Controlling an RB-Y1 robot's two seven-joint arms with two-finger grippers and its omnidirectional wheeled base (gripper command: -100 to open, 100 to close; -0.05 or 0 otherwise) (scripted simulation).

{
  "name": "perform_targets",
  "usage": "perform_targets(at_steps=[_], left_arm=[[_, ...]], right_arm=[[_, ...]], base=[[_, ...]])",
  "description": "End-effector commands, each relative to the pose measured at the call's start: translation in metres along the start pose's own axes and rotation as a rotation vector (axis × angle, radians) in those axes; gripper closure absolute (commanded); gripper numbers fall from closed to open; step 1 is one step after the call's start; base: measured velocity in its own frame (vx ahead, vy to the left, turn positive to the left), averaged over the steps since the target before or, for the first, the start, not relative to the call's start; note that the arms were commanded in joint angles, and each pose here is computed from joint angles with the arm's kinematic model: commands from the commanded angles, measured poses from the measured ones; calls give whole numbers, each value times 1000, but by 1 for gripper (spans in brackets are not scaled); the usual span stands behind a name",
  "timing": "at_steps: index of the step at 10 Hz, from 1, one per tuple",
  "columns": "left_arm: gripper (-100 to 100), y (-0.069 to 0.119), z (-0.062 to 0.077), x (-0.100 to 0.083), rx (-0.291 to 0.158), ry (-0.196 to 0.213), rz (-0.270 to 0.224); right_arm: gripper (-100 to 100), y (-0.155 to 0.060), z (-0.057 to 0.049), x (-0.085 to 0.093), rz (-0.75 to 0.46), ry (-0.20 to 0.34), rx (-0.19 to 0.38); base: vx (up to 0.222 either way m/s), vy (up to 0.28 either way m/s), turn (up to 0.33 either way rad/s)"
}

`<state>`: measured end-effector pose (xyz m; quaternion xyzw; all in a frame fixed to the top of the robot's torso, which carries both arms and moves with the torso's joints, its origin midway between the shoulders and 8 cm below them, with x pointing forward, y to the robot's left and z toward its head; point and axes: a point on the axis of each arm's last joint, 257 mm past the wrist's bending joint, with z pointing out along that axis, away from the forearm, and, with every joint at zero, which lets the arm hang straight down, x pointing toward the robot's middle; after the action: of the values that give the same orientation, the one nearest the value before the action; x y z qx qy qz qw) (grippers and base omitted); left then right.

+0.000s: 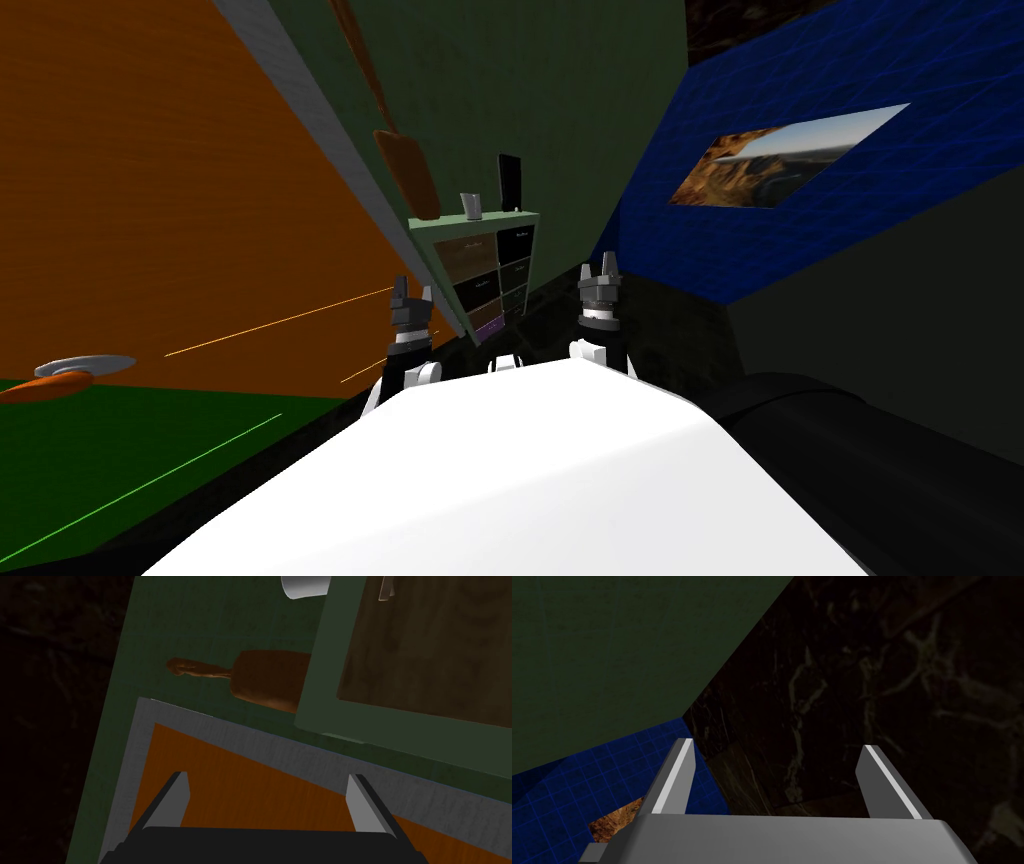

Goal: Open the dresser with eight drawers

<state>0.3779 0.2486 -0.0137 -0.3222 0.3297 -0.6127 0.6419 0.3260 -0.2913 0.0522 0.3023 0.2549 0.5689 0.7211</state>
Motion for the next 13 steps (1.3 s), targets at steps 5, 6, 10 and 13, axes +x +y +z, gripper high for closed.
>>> perform_targets(at_steps=[5,6,10,13], left_arm=[[-100,50,-14,-7,-100,70,40],[-100,57,-16,-10,-114,67,39],[-100,90,-28,-24,-175,27,16],[-100,113,-38,-33,-217,-11,-7]], right_arm=[[0,0,0,0,0,0,0],[0,0,0,0,0,0,0],[0,0,0,0,0,0,0],[0,0,0,0,0,0,0]], base=[[105,-144,31],[122,-157,33],[123,-157,34],[131,-170,39]])
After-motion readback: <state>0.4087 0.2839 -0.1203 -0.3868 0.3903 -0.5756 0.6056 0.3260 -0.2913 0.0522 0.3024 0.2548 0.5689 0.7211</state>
